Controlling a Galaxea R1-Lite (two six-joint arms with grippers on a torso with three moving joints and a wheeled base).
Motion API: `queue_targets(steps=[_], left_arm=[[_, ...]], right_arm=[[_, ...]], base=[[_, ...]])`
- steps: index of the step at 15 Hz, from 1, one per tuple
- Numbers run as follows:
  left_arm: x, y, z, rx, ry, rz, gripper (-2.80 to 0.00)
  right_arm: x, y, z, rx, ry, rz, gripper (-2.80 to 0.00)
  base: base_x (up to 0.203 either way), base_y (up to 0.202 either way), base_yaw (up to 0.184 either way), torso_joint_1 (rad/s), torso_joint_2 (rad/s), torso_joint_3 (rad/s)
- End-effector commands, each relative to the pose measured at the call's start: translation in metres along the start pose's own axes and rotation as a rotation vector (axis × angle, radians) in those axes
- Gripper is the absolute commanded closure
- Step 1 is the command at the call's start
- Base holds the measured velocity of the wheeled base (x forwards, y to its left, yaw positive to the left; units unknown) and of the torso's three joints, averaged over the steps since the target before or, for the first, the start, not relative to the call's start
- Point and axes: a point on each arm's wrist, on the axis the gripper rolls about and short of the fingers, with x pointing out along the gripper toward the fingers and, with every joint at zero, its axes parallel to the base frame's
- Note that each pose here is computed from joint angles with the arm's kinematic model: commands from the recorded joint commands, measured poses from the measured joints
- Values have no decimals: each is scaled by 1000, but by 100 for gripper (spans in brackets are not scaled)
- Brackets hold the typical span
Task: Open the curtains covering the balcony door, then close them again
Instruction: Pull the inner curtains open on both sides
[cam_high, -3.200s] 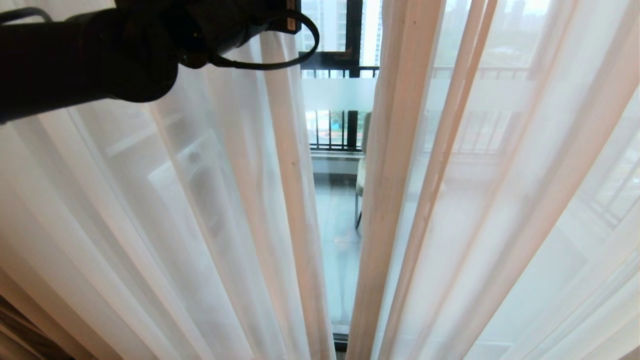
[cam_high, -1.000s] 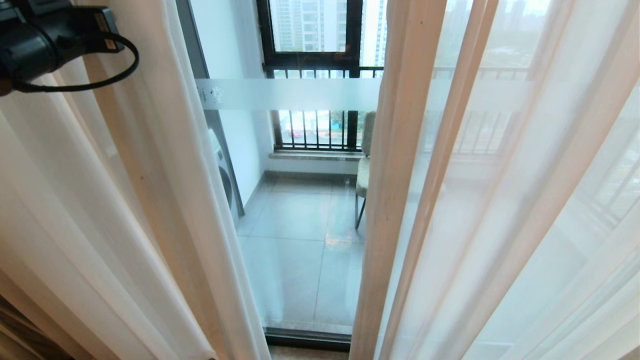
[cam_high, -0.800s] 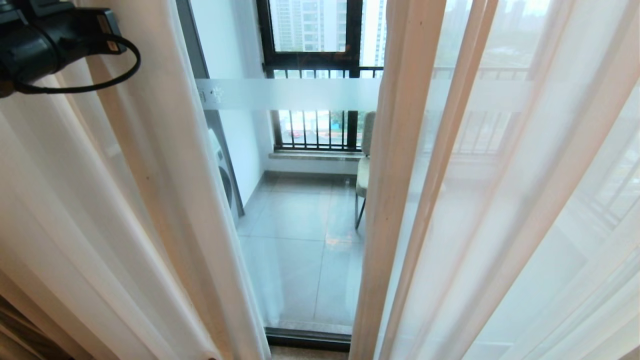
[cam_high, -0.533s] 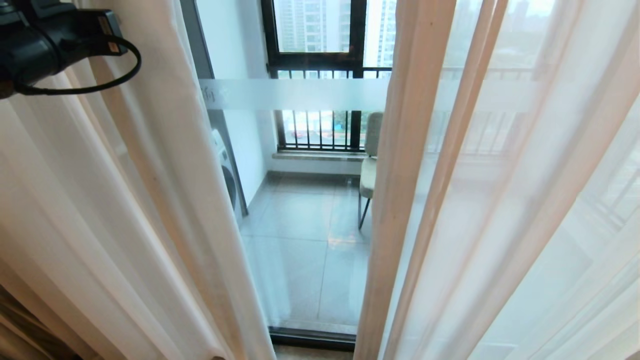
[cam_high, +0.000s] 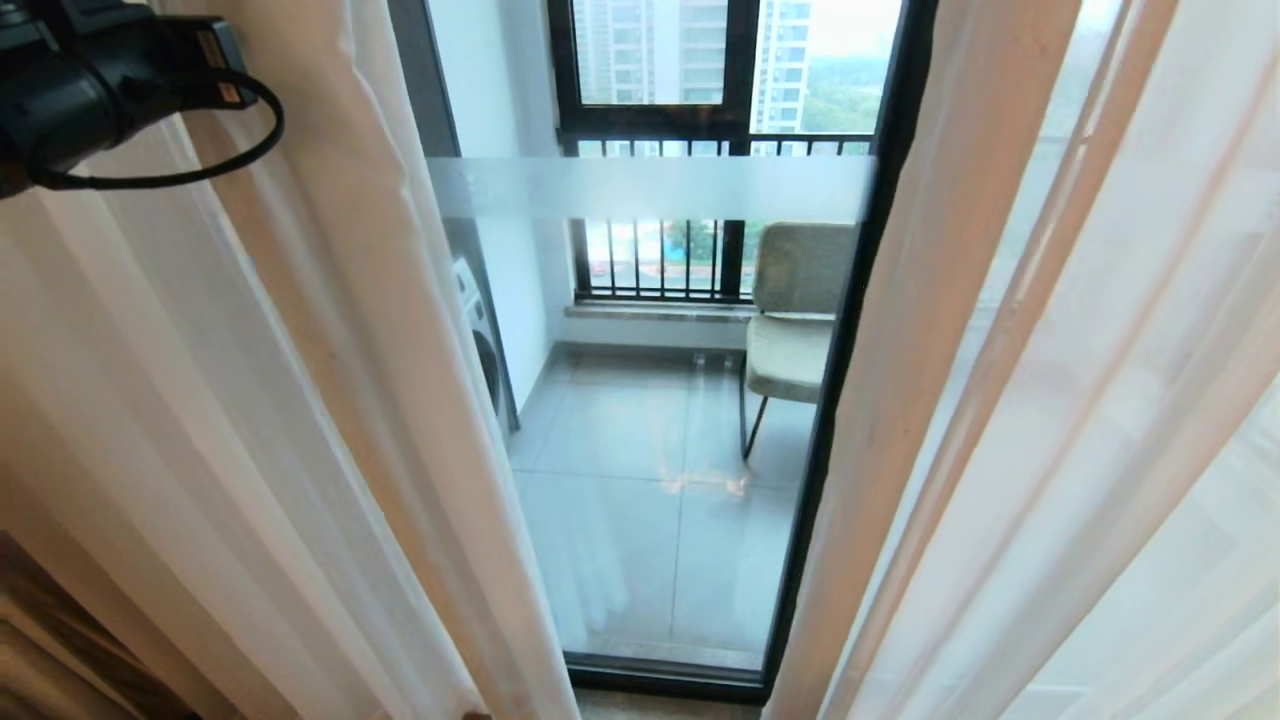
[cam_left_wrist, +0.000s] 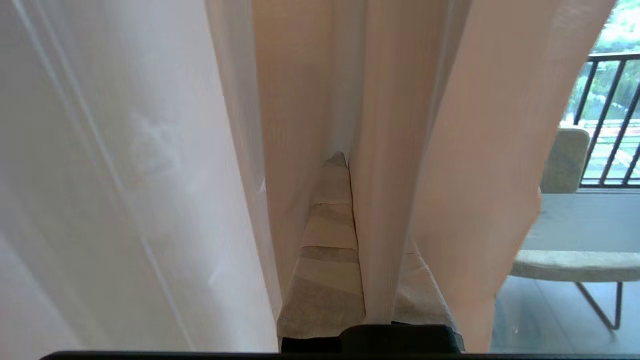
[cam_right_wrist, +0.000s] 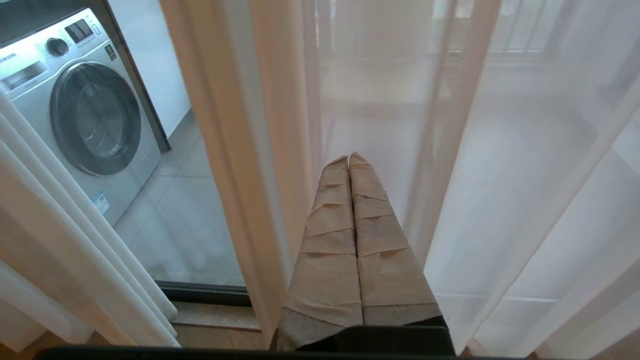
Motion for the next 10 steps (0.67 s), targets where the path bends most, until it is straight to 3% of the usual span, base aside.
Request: queue_targets(steps=[1,10], left_arm=[[1,0,-1,-3,0,-9,0],[2,2,-2,-4,5,-14,0]], right_arm=[[0,0,0,0,0,0,0],[0,0,0,0,0,0,0]], base=[[0,191,0,4,1,0],[0,190,0,3,3,3]])
